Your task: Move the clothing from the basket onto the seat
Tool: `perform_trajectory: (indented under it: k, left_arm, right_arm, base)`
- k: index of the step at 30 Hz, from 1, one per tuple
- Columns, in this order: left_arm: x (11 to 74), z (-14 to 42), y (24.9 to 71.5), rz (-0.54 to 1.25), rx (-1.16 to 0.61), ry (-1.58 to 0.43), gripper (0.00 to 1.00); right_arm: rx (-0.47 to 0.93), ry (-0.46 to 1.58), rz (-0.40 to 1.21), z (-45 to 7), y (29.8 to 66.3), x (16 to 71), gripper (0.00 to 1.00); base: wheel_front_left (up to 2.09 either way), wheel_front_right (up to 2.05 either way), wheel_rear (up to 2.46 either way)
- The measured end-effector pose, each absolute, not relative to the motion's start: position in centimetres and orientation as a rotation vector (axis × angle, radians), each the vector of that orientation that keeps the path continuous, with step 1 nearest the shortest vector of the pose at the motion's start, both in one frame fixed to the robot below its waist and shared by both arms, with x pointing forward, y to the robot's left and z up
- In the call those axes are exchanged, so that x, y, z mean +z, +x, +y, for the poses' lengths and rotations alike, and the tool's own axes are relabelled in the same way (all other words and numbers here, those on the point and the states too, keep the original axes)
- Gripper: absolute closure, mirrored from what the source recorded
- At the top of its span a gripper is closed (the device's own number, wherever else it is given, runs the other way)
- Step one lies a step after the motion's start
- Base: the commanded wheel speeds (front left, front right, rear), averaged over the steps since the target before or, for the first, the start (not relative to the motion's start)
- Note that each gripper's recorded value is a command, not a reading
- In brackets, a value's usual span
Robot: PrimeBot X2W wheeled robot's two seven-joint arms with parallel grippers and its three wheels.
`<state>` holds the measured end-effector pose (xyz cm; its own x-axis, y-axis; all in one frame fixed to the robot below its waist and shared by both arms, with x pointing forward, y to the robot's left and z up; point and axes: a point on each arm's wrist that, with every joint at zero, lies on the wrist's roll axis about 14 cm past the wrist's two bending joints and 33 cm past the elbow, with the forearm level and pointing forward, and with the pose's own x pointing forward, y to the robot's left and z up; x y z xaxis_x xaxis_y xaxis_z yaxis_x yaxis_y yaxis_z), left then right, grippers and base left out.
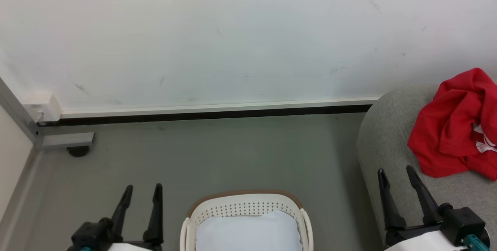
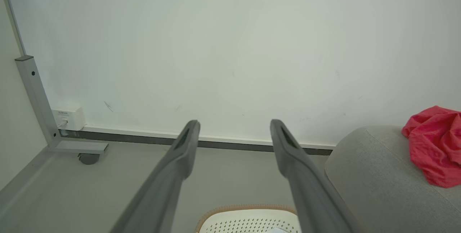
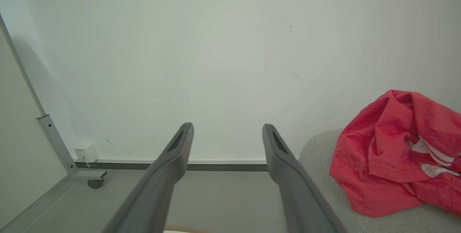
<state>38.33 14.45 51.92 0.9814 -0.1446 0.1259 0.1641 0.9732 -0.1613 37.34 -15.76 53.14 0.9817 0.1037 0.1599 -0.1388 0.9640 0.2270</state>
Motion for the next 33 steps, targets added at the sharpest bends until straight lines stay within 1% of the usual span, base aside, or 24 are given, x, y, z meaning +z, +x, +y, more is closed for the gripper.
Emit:
perform_trajectory:
  k: [1, 7, 33]
  left_arm:
    - [51.8, 14.3, 38.3, -0.111, -0.160, -0.172, 1.00]
    - [49.4, 14.3, 37.5, -0.030, -0.148, -0.197, 1.00]
    - [48.7, 16.7, 37.9, 0.037, -0.031, -0.628, 1.00]
  right_arm:
    - [0.122, 0.240, -0.147, -15.8, 37.3, 53.1, 1.00]
    - [0.107, 0.267, -0.064, -15.8, 36.3, 50.4, 1.00]
    - [0.004, 0.683, -0.006, -18.1, 36.9, 49.7, 1.00]
  base:
    - [0.00, 0.00, 0.00]
    - [0.00, 0.00, 0.00]
    - [0.00, 0.00, 0.00]
